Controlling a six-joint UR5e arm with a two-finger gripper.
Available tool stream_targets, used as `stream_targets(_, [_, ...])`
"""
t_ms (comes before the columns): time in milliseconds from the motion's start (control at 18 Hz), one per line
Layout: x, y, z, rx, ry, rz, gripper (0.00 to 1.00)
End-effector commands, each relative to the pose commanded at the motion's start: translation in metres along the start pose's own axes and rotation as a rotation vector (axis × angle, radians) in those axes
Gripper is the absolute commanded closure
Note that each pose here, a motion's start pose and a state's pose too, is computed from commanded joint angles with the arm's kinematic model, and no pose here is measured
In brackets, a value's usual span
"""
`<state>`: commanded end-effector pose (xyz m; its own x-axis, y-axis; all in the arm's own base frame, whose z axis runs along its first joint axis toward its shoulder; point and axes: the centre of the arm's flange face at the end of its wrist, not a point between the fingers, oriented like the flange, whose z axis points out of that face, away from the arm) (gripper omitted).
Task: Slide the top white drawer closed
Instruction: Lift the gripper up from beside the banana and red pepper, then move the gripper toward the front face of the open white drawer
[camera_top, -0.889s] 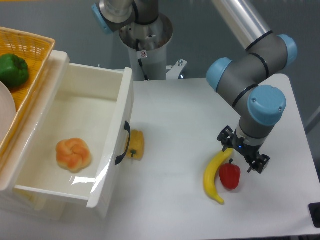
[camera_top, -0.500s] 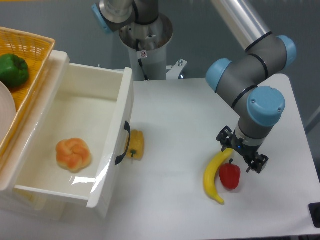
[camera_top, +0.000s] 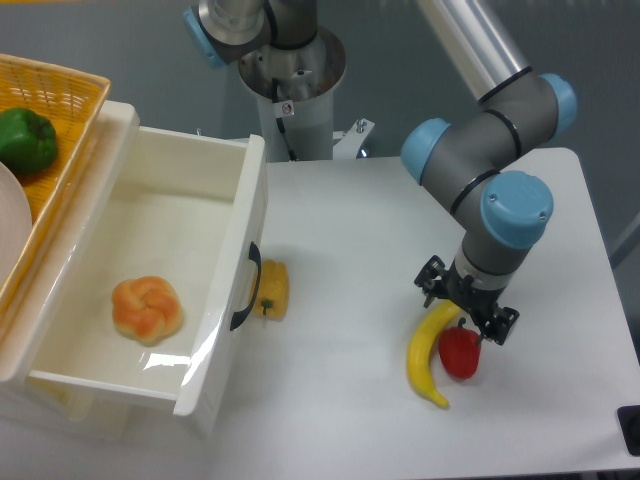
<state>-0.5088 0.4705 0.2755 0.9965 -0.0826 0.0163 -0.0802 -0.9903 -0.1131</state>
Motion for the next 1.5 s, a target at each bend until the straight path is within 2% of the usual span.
stream_targets(111, [0.011, -0.012, 0.003, -0.009, 0.002, -0.026, 0.00])
stream_targets(333, [0.025, -0.032, 0.003, 0.027, 0.018, -0.151, 0.00])
stream_targets(556, [0.033, -0.044, 0.000, 0.141, 0.120, -0.386, 0.03])
stream_targets(667, [0.040, -0.046, -0.003, 0.148, 0.135, -0.416, 0.20])
stream_targets(778, [0.059, -0.048, -0.006, 0.166, 0.163, -0.405, 0.41])
stream_targets(1056, [0.089, -0.055, -0.030, 0.229, 0.206, -0.396, 0.68])
stream_targets(1222, [0.109, -0.056, -0.035, 0.239, 0.256, -0.408, 0.88])
stream_targets(1333, [0.117, -0.057, -0.045, 0.245, 0.303, -0.443, 0.99])
stream_targets(1500, [0.133, -0.062, -0.051, 0.232, 0.352, -0.458, 1.00])
